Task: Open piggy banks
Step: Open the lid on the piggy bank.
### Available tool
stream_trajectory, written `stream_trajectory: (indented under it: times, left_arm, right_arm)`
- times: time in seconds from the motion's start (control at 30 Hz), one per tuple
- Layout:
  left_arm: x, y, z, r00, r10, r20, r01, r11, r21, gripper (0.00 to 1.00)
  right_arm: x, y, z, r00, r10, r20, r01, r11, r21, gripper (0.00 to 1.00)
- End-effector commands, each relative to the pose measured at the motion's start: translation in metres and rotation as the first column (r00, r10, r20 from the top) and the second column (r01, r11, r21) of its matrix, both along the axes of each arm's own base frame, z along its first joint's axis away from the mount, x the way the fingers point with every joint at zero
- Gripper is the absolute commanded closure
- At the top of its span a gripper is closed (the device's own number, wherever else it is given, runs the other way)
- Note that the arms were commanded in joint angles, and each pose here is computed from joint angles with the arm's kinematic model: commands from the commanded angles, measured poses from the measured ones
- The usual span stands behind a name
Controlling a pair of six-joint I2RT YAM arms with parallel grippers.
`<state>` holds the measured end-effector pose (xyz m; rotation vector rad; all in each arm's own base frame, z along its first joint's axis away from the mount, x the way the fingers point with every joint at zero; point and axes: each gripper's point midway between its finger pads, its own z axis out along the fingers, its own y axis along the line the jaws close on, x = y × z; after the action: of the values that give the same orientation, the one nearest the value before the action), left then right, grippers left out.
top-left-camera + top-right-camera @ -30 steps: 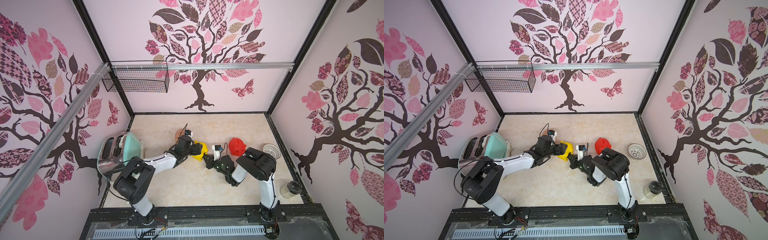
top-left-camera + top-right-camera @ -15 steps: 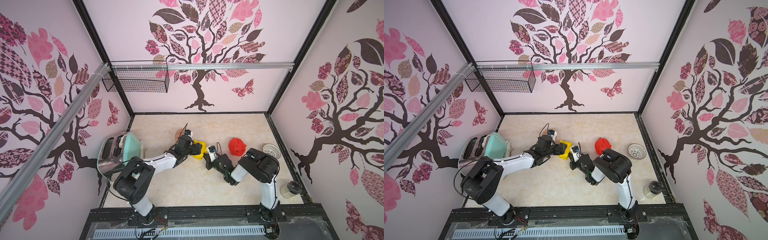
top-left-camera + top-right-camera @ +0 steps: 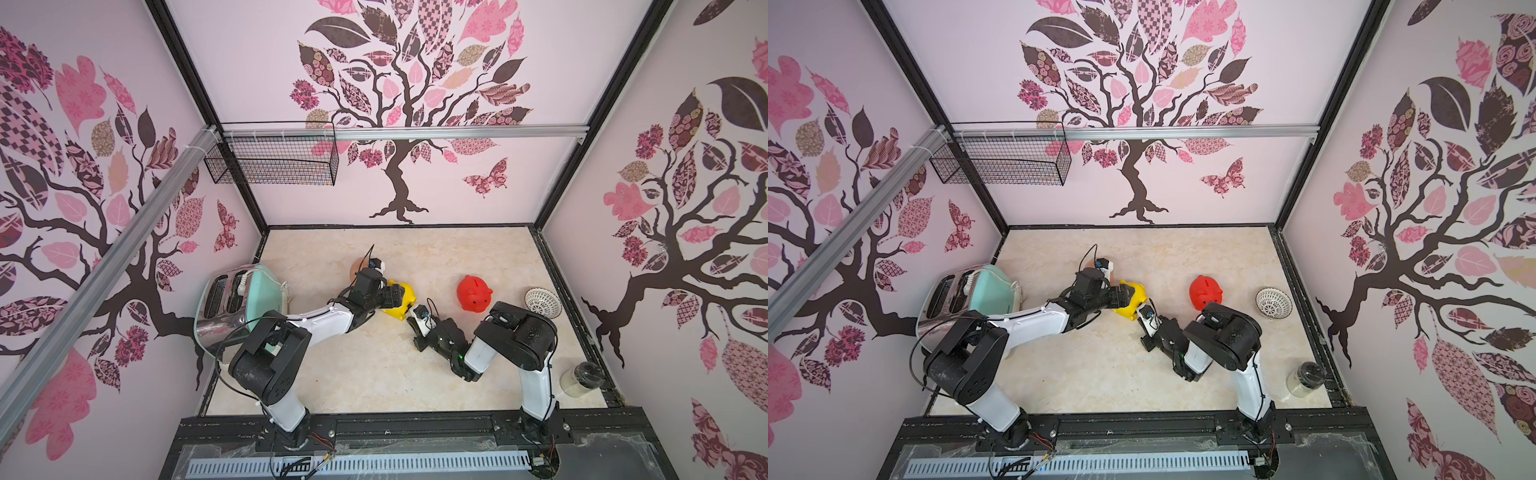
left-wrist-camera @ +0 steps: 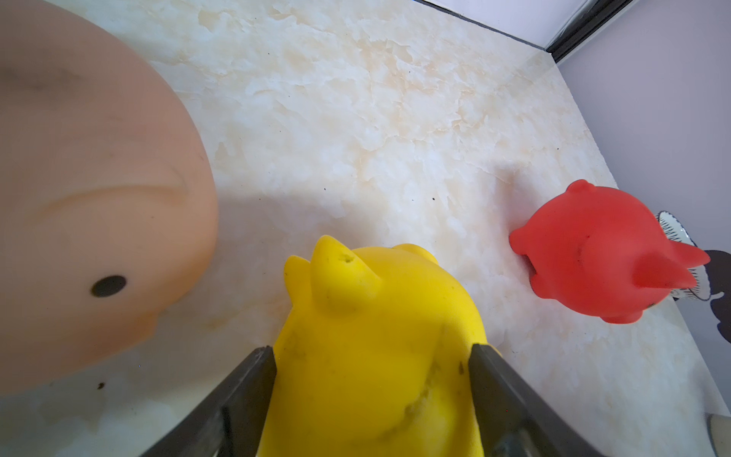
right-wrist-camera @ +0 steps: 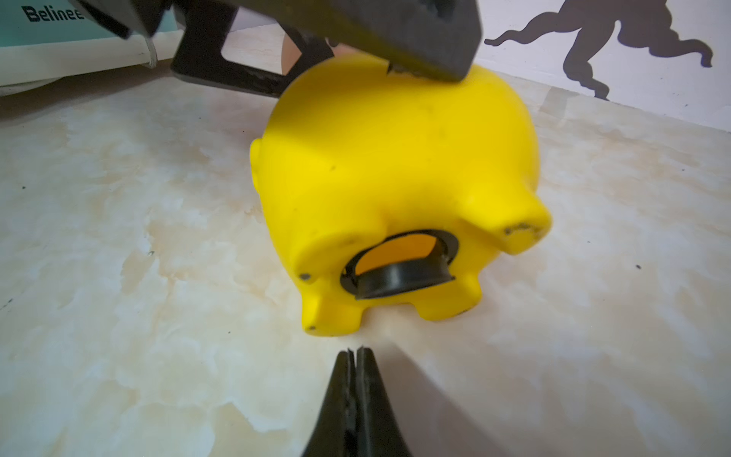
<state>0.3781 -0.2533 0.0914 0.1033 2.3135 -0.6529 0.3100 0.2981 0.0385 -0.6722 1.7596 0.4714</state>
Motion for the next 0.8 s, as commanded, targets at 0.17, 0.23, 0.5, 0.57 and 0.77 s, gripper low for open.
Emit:
stream_trajectory:
  times: [0.17,0.23,0.5,0.57,0.77]
  left_arm:
    - [-0.086,0.059,-0.118,0.906,0.059,-0.42,0.076,0.951,0.298,0.19]
    - [-0.087,0.058,-0.118,0.906,0.057,-0.419,0.077,0.952,0.297,0.19]
    - [-0.086,0.056,-0.115,0.91,0.045,-0.412,0.082,0.955,0.285,0.19]
    - [-0.086,0.056,-0.114,0.911,0.041,-0.409,0.084,0.956,0.283,0.19]
    - [-0.085,0.052,-0.107,0.921,0.019,-0.388,0.093,0.959,0.267,0.19]
  right_arm:
    - [-0.001,-0.021,0.028,0.998,-0.016,-0.059,0.029,0.97,0.242,1.0]
    - [0.0,-0.025,0.031,0.997,-0.031,-0.075,0.051,0.962,0.27,1.0]
    - [-0.002,-0.045,0.036,0.969,-0.127,-0.21,0.196,0.917,0.347,1.0]
    - [0.003,-0.056,0.031,0.934,-0.201,-0.295,0.3,0.89,0.343,1.0]
    - [0.003,-0.058,0.038,0.857,-0.232,-0.46,0.412,0.844,0.343,0.84]
